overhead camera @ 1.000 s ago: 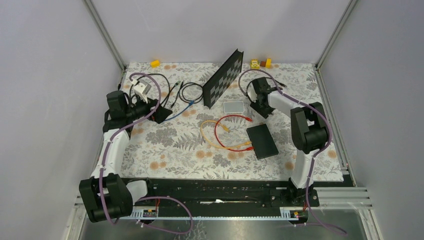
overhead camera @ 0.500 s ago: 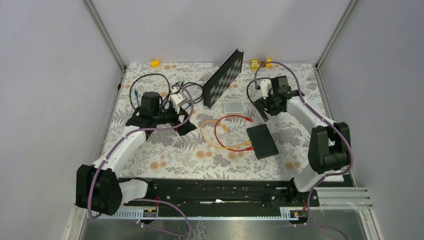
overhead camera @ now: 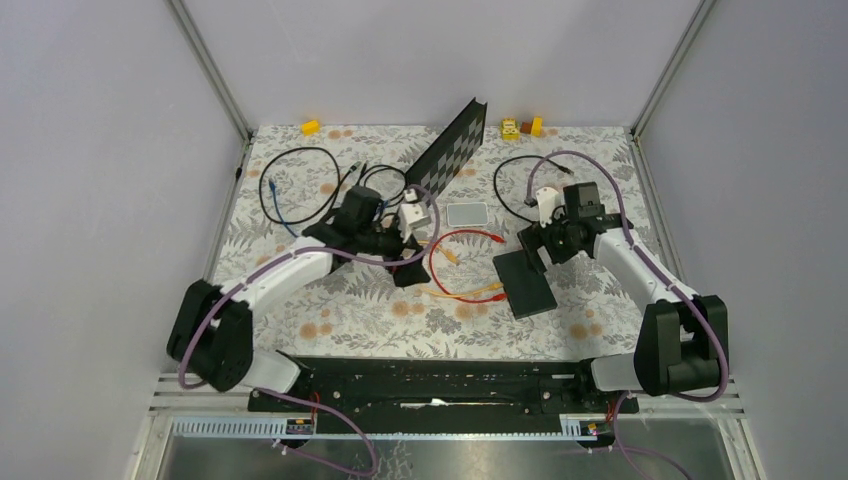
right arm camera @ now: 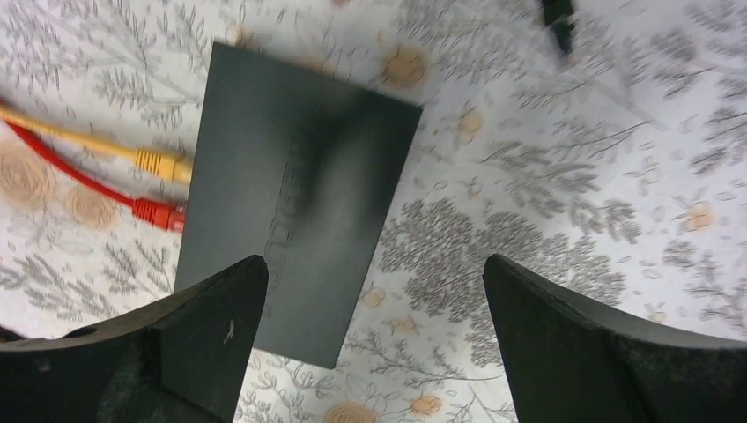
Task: Pull the plug from the switch port
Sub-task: Pull the connector from the switch port.
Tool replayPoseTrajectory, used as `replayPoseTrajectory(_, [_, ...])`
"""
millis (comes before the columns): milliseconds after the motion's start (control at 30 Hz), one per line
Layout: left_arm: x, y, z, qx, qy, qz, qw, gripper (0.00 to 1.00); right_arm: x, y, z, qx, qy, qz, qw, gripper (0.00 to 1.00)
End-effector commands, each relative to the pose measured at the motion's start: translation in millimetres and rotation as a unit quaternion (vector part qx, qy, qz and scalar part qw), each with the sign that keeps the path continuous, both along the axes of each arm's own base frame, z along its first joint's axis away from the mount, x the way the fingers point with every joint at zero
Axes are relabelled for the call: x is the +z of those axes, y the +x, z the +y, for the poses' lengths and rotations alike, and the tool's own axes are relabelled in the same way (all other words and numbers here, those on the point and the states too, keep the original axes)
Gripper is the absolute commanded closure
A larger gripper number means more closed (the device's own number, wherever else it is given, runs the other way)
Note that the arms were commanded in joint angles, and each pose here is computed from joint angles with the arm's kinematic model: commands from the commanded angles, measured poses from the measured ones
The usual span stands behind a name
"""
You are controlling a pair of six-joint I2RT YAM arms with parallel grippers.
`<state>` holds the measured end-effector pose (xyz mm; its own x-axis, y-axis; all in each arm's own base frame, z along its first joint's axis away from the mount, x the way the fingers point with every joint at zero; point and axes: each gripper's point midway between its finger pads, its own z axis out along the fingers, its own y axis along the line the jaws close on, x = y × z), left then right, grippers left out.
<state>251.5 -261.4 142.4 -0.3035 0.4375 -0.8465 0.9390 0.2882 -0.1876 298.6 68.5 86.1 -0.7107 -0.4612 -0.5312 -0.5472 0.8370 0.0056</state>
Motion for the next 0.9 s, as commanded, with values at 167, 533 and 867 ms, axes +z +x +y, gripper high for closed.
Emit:
replayPoseTrajectory(167, [11.9,-12.9,-89.8,-0.111,-0.056,0.052,0.991,0.01,-24.1,-36.7,0.1,0.042,0.035,0.047,0.997,0.0])
replayPoseTrajectory(533, [-30.8,16.0,-167.8,-0.005,-0.061,0.2,0.978,0.07,-39.3,-36.3,10.3,0.066,0.068,0.084,0.992,0.09])
replayPoseTrajectory(867, [-71.3,10.4,-190.6,0.043,-0.047,0.307,0.949,0.19,-43.9,-36.5,9.0,0.069,0.108,0.099,0.987,0.21])
